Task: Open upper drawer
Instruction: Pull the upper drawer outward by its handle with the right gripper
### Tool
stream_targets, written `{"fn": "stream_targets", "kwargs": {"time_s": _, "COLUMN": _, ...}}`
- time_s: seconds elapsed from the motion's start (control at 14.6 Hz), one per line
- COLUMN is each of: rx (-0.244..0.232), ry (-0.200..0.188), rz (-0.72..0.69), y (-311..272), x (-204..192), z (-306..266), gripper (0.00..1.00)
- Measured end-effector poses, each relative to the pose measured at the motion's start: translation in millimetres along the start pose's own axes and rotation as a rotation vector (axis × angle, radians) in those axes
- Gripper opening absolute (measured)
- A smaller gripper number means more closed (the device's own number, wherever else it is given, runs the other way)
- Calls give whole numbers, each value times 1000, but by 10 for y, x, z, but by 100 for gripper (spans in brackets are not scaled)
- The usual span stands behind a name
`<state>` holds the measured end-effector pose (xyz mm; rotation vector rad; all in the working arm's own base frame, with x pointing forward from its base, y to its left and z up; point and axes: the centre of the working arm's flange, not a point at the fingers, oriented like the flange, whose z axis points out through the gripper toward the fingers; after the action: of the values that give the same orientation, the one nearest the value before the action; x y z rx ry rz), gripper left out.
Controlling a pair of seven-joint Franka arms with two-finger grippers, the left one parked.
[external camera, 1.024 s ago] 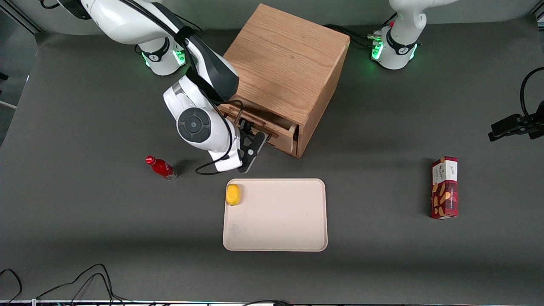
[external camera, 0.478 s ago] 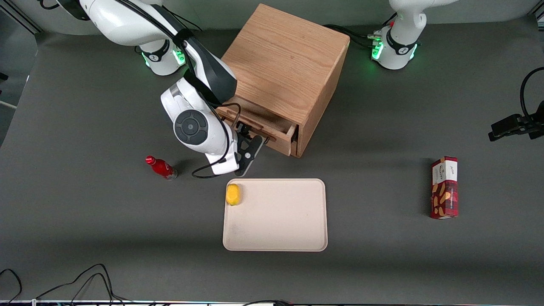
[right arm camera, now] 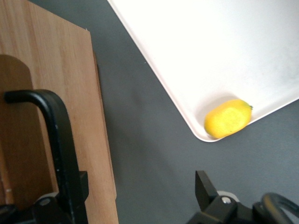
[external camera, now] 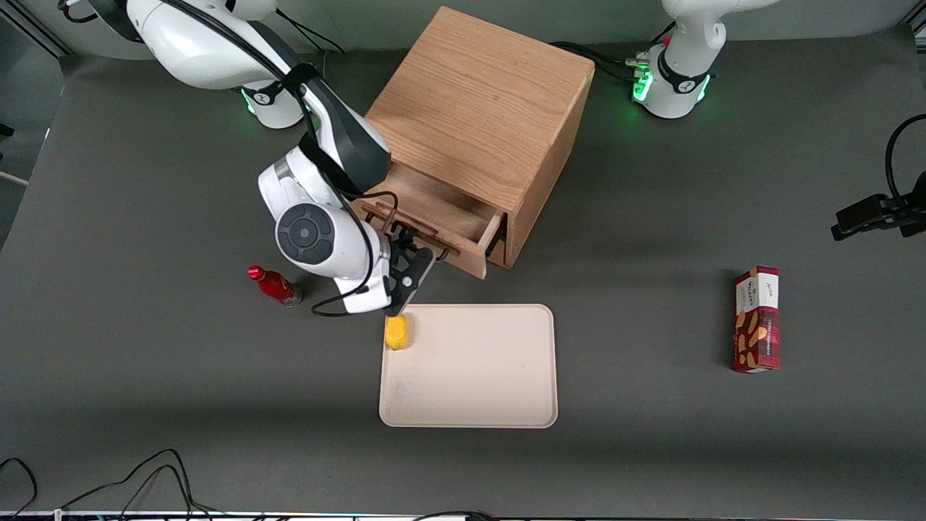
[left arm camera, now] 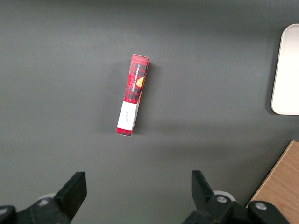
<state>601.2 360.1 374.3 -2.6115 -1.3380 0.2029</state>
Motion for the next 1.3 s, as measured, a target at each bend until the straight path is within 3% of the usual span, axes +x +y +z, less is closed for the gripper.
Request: {"fn": "stream_targets", "kwargs": {"time_s": 1.3, "rx": -22, "ry": 63, "rz": -41, "y": 721, "x": -14, "z": -142, "gripper": 100}}
